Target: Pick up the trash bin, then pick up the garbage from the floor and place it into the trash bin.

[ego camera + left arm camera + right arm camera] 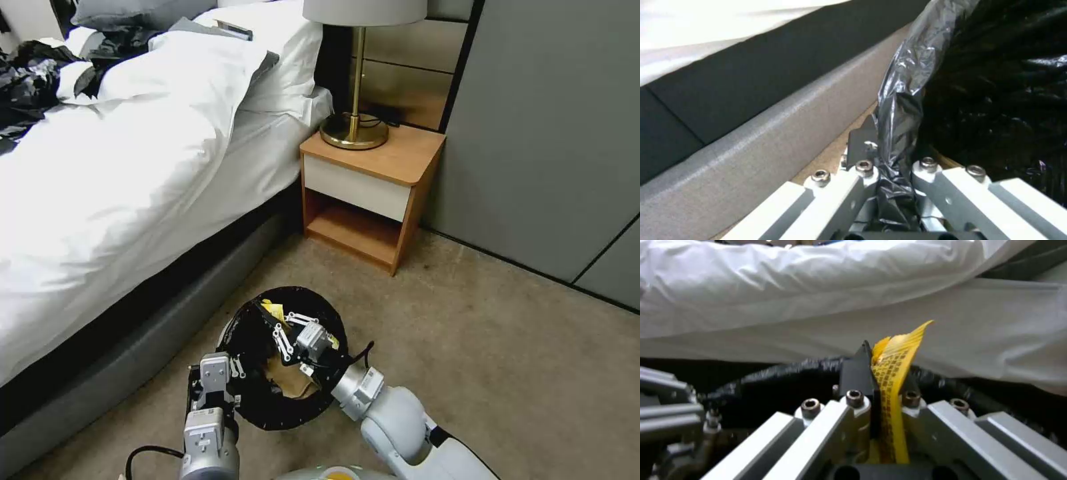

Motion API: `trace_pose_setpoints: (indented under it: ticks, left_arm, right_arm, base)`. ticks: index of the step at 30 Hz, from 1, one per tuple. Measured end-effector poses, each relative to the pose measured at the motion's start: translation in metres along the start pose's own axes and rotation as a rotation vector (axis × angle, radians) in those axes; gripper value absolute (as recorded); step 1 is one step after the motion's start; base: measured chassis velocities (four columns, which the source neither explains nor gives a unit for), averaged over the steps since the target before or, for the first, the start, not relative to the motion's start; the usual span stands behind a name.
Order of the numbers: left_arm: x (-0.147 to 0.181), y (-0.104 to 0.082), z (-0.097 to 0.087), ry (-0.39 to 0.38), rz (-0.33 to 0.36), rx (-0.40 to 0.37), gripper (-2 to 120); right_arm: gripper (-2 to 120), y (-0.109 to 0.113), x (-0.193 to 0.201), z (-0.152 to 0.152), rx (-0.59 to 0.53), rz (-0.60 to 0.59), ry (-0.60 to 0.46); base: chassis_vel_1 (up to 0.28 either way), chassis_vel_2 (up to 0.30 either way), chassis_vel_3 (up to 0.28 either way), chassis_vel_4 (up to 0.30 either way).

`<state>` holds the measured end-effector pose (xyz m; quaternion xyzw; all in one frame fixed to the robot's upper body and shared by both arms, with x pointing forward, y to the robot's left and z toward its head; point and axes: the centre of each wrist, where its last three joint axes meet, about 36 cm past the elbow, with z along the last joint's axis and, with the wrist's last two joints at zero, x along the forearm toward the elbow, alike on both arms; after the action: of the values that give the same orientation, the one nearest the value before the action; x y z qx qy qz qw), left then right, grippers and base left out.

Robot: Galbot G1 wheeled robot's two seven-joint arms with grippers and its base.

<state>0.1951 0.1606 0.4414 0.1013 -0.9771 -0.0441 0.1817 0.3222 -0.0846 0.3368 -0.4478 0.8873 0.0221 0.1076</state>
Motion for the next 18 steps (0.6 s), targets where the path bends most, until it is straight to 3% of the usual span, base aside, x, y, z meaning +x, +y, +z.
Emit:
trace_pose_setpoints:
  ticks: [6,8,18]
  left_arm:
    - [-0.001,0.001,-0.001,-0.003,-0.002,0.002,1]
    - [-0.001,0.001,-0.001,-0.003,-0.003,0.002,1]
    - [-0.002,0.000,-0.002,-0.007,-0.002,0.007,1]
  right_arm:
    - [22,0.006,0.007,0.004,-0.014,0.005,0.003]
    - [24,0.007,0.008,0.005,-0.016,0.005,0.004]
    - [66,0.008,0.023,0.002,-0.002,0.015,0.006]
  base:
    - [0.000,0.000,0.000,0.000]
    - [0.000,0.000,0.000,0.000]
    - [0.000,0.000,0.000,0.000]
